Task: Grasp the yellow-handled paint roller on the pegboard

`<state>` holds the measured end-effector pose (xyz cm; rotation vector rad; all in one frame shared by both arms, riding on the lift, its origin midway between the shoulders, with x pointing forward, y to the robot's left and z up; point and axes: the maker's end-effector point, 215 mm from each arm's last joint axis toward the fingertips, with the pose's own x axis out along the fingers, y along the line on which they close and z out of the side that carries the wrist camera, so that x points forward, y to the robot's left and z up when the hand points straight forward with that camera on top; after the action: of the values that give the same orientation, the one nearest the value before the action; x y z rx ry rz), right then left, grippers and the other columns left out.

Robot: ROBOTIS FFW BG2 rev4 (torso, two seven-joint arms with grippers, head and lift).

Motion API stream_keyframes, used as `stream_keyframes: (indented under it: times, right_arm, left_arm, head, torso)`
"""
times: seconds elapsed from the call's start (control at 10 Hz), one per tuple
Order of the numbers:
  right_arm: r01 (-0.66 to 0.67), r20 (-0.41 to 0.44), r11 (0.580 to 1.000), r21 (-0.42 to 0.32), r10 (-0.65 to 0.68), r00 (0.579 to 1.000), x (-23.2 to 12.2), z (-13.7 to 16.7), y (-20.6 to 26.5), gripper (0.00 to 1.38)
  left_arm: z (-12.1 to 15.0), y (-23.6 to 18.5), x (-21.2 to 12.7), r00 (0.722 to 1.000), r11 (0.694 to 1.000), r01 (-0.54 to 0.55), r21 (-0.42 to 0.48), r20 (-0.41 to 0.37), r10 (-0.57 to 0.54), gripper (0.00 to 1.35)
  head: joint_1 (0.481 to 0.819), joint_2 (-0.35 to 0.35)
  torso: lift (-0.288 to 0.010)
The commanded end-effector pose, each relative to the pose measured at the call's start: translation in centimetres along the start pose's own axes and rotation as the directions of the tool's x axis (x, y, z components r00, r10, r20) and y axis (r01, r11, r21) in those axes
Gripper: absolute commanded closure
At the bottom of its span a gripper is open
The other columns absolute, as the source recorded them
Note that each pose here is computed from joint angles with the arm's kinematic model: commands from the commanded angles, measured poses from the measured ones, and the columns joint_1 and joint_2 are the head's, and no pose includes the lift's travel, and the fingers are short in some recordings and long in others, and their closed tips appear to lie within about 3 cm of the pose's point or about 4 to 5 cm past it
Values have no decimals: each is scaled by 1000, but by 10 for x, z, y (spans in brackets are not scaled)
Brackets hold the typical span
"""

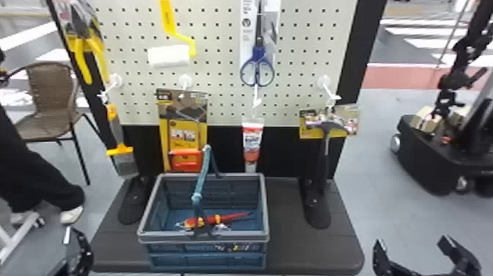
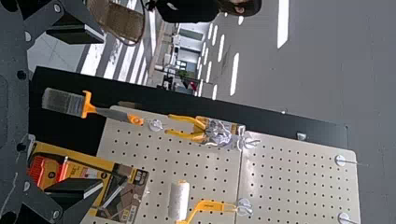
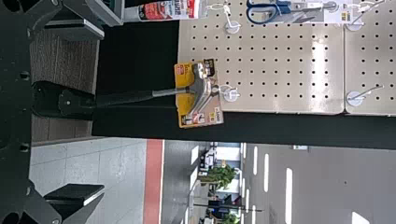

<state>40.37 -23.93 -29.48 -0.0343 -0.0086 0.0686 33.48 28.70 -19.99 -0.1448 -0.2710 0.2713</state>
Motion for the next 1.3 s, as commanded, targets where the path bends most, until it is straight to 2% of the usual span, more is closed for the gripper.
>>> stream_keyframes:
  times: [0.0, 0.5, 0.7, 1.0, 1.2]
  right_arm:
    - [0, 1, 1000, 0, 0, 1000, 0, 0, 0, 137]
    - [0, -1, 1000, 0, 0, 1000, 0, 0, 0, 137]
    - [3, -1, 1000, -3, -3, 1000, -1, 0, -2, 137]
    - [4, 2, 1000, -3, -4, 1000, -1, 1, -3, 137]
    - [4, 3, 1000, -2, -4, 1000, 0, 2, -2, 137]
  left_arm:
    - [0, 0, 0, 1000, 1000, 0, 2, -1, 0, 206]
    - [-3, 1, 0, 1000, 1000, -3, 0, -10, 3, 206]
    - [2, -9, 10, 999, 999, 15, -39, -41, -16, 206]
    - [38, -53, 58, 975, 976, 215, -45, -51, -217, 206]
    - [73, -64, 101, 949, 948, 314, 45, -18, -314, 206]
  head:
    - [549, 0]
    - [549, 0]
    - [549, 0]
    - [549, 0]
    - [549, 0]
  torso:
    - [-100]
    - [-100]
    - [-100]
    - [-100]
    - [-100]
